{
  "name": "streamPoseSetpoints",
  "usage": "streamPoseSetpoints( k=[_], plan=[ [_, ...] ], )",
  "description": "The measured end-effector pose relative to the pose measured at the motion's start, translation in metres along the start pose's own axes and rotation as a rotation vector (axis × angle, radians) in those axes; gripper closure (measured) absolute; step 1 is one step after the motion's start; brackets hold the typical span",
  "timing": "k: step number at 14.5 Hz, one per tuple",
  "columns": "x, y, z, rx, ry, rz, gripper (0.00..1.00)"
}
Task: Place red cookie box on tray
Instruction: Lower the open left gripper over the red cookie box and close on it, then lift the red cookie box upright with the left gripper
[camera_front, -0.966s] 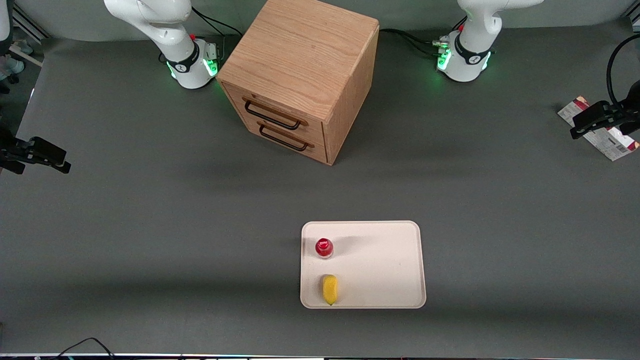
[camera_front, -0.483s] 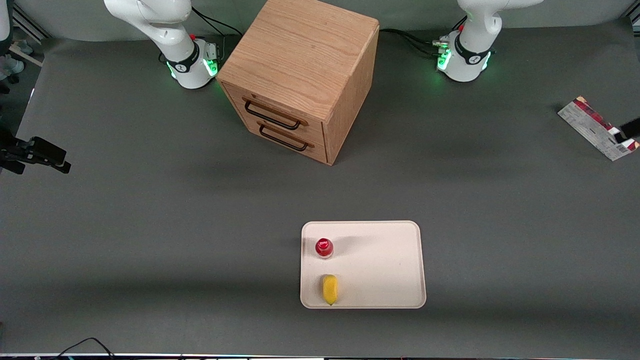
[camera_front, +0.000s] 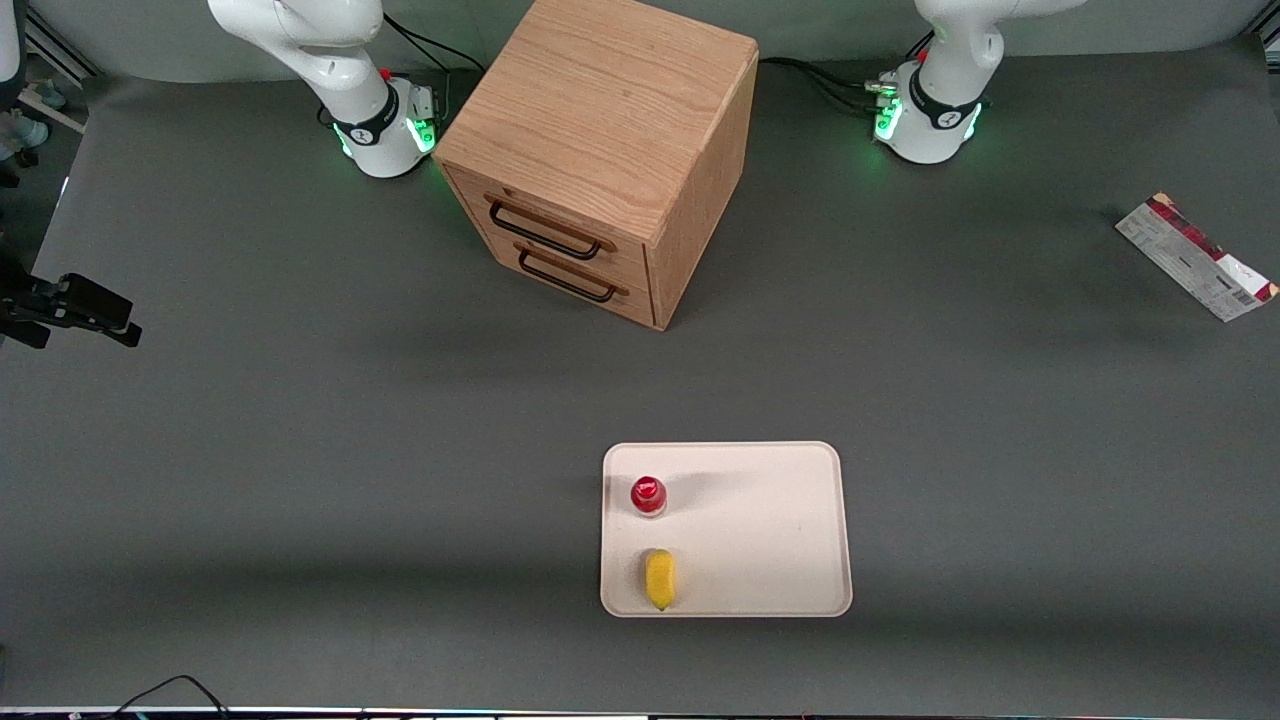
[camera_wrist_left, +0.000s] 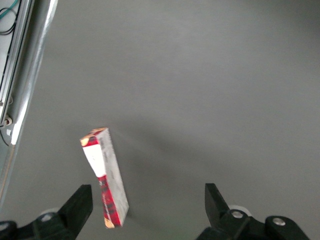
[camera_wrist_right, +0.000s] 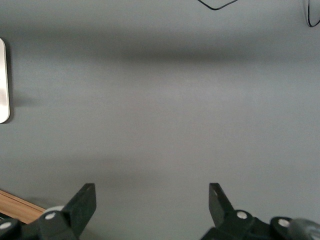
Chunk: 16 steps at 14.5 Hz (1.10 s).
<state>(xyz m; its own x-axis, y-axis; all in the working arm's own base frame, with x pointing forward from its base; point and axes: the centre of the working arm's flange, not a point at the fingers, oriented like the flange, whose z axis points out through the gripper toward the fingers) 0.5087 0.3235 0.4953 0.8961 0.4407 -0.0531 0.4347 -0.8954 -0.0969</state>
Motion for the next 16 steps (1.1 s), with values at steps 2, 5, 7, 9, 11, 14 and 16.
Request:
streamPoseSetpoints(
  k=[2,5,7,9,11,14,16],
  plan=[
    [-0.004,-0.031,0.035,0.011,-0.004,-0.048,0.0],
    [-0.018,-0.065,0.082,0.012,-0.004,-0.114,0.0],
    [-0.03,-0.08,0.115,-0.012,0.001,-0.152,0.0],
    [-0.046,-0.095,0.153,-0.042,0.015,-0.169,0.0],
    [-0.065,-0.11,0.191,-0.051,0.018,-0.182,0.0],
    [-0.098,-0.133,0.226,-0.045,-0.008,-0.203,0.0],
    [-0.115,-0.138,0.243,-0.034,0.001,-0.216,0.0]
  ],
)
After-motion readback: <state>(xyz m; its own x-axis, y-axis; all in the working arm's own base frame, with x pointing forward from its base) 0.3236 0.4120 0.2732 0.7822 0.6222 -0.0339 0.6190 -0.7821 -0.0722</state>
